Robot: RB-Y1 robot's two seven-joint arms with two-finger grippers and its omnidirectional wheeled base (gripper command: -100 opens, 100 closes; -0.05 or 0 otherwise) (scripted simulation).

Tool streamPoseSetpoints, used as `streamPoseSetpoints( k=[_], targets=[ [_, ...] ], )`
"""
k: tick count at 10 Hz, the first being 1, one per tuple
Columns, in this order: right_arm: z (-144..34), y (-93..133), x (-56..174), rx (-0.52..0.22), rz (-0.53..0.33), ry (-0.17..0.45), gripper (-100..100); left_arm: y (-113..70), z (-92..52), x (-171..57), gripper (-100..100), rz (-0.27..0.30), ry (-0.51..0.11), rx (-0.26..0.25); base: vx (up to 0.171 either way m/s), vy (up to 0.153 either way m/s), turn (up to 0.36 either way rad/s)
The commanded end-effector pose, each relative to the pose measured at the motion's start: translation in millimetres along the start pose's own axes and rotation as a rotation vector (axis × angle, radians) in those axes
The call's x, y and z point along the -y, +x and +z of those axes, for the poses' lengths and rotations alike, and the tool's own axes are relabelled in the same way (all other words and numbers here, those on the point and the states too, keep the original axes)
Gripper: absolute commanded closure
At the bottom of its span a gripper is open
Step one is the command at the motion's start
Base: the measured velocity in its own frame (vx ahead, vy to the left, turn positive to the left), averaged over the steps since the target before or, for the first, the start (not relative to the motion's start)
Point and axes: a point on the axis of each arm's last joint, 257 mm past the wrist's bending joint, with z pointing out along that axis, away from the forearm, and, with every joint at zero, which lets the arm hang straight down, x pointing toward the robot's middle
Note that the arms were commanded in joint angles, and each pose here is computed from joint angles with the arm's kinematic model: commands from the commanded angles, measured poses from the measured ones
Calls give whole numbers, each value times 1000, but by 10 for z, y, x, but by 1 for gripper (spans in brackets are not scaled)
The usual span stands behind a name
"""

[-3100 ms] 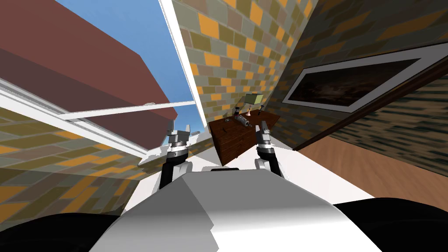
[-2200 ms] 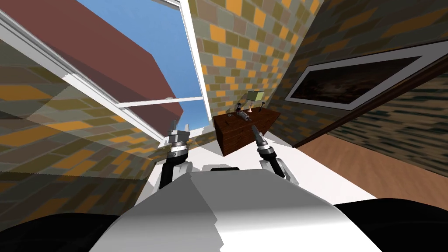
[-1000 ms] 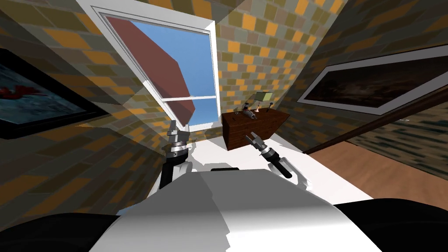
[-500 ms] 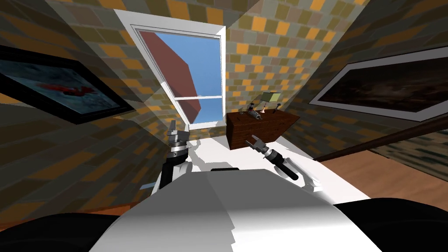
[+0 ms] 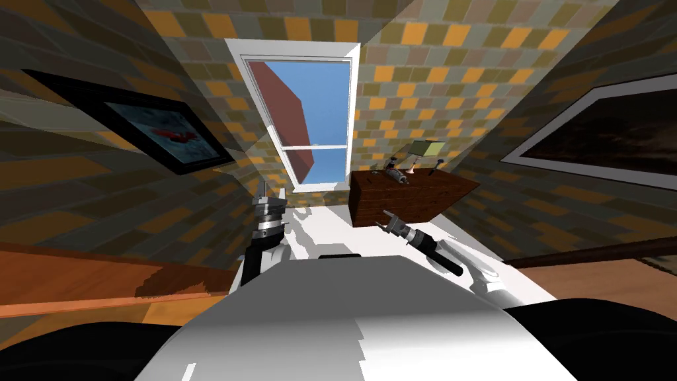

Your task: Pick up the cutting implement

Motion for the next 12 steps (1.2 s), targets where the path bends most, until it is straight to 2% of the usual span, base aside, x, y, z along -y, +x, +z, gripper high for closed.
streamPoseSetpoints(
  k=[1,2,3,4,5,6,7,8,9,10,11,12],
  targets=[
    [-59,92,-13,-40,-55,-29,-100,0,0,0,0,0,0,0,-9,12,131],
    [-191,294,-32,-102,-118,-63,-100,-1,-1,0,0,0,0,0,-10,18,297],
    [-209,299,-15,-112,-135,-73,-100,0,0,0,0,0,0,0,-6,6,148],
    [-359,496,-31,-171,-194,-109,-100,-1,-1,0,0,0,0,0,3,5,279],
    [-383,499,-8,-182,-213,-121,-100,0,0,0,0,0,0,0,7,-4,173],
    [-548,687,-21,-239,-269,-159,-100,-1,-1,0,0,0,0,0,16,-6,291],
    [-573,688,6,-250,-288,-172,-100,-1,0,0,0,0,0,0,17,-11,154],
    [-754,866,-2,-304,-344,-212,-100,-1,-1,0,0,0,0,0,28,-9,299],
    [-791,863,42,-320,-364,-230,-100,-1,0,0,0,0,0,0,27,-19,209],
    [-987,1027,43,-373,-414,-273,-100,-1,-1,0,0,0,0,0,37,-26,347],
    [-1020,1020,87,-386,-435,-290,-100,-1,0,0,0,0,0,0,33,-35,167],
    [-1230,1167,98,-437,-484,-336,-100,-1,-1,0,0,0,0,0,38,-42,306]
  ],
)
